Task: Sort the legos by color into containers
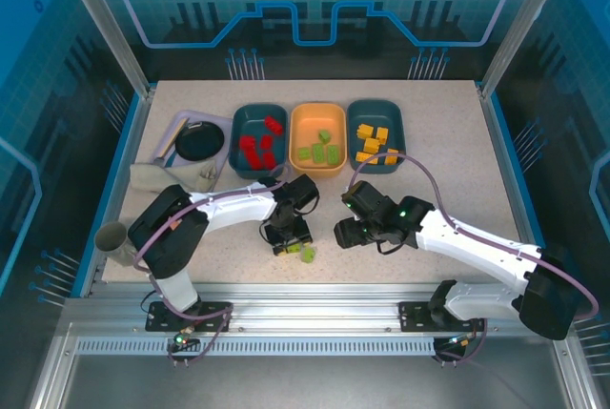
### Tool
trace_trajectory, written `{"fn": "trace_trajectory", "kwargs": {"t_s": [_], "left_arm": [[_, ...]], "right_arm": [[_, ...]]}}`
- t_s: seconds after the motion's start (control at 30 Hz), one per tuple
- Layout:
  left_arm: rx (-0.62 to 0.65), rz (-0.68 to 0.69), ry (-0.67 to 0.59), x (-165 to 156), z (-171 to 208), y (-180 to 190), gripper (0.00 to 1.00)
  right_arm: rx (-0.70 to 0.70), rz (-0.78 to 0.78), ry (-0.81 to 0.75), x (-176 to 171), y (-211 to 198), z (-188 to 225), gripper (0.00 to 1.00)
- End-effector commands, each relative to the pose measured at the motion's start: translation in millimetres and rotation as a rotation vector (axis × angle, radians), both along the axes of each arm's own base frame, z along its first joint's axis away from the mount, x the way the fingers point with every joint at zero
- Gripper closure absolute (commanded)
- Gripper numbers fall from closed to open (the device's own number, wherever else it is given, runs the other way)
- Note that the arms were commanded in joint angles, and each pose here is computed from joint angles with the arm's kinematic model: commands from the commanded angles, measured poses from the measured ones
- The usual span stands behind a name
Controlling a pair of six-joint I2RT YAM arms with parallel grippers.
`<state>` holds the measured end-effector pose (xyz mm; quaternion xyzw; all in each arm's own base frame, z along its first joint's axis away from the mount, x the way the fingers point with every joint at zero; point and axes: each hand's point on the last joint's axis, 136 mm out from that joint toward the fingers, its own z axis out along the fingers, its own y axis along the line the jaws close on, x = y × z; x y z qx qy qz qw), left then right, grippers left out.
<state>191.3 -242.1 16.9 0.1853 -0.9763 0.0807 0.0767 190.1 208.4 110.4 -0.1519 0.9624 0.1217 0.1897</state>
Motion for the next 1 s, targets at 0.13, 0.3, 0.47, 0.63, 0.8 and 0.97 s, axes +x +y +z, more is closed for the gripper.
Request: {"fn": "trace_trajectory", "kwargs": {"t_s": [0.13, 0.3, 0.47, 0.63, 0.8, 0.97], "left_arm": [[0.030, -0.051, -0.016, 2, 1, 3, 0.65], [0.045, -0.069, -0.114, 21, 36, 9, 0.68], [-0.013, -0.036, -0.187, 59, 74, 10, 0.68], [-0.084, 0.001, -0.268, 119, 108, 6, 0.68], [-0.107, 0.001, -0.350, 190, 126, -4, 0.68], [-0.116, 0.036, -0.413, 258, 126, -9, 0.68]], "right_arm": [[0.026, -0.004, -0.008, 4, 2, 8, 0.38], [0.235, 0.093, -0.109, 7, 30, 48, 0.38], [0.491, 0.193, -0.158, 13, 59, 101, 0.36], [0.564, 0.165, -0.217, 40, 62, 137, 0.35], [0.574, -0.021, -0.322, 97, 40, 158, 0.35], [0.627, -0.212, -0.429, 154, 21, 166, 0.33]]}}
